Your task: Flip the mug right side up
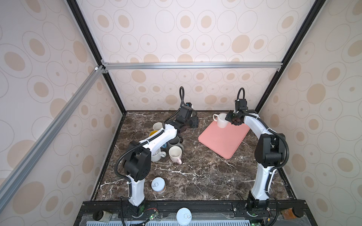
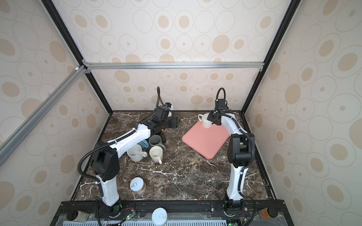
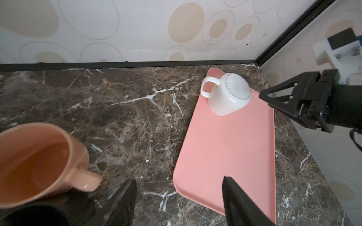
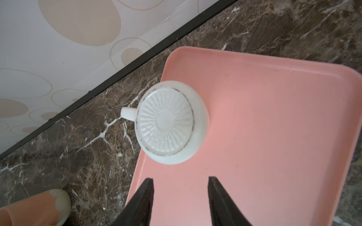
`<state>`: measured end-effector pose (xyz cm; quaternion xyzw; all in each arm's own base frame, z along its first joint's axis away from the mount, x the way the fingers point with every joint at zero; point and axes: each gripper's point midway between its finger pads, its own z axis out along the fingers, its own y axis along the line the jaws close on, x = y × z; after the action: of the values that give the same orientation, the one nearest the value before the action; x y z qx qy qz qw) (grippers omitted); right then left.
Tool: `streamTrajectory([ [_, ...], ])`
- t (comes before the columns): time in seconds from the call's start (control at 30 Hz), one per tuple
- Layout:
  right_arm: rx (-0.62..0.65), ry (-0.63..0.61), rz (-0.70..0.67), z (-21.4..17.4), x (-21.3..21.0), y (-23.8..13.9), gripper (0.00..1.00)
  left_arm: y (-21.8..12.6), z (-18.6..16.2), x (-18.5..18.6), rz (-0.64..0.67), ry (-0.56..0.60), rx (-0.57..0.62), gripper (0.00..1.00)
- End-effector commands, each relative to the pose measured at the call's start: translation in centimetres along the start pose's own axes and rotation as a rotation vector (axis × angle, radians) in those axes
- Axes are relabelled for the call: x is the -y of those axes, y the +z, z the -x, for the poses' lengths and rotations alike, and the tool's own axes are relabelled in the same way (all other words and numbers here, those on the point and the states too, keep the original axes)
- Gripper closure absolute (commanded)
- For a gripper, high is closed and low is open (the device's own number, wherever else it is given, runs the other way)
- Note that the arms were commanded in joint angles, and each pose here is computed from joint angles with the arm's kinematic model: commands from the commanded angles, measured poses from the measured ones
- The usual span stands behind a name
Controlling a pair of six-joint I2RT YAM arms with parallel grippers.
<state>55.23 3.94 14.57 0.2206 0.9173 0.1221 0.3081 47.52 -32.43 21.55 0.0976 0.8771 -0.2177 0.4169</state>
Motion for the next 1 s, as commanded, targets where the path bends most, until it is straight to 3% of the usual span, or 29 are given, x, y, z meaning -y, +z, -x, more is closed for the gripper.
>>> streamTrajectory([
  [0.0, -0.006, -0.03, -0.032, 0.7, 0.5, 0.5, 0.51, 0.8, 1.5, 1.9, -0.083, 0.115, 0.004, 0.31],
  [0.4, 0.064, -0.127, -0.027, 5.9, -1.1, 6.1, 0.5, 7.0, 1.2, 2.8, -0.18, 0.108, -0.091, 0.32],
  [0.53, 0.063, -0.129, 0.085, 6.7, -2.6, 8.0, 0.5, 7.3, 0.7, 2.2, -0.171, 0.098, -0.104, 0.32],
  [0.77, 0.026, -0.2, 0.295, 5.0, -5.6, 8.0, 0.54, 6.6, 0.4, 0.9, -0.141, 0.091, -0.103, 0.32],
  [0.97, -0.069, -0.246, 0.365, 1.9, -5.8, 7.5, 0.57, 5.8, 0.1, 0.3, -0.128, 0.082, -0.101, 0.33],
])
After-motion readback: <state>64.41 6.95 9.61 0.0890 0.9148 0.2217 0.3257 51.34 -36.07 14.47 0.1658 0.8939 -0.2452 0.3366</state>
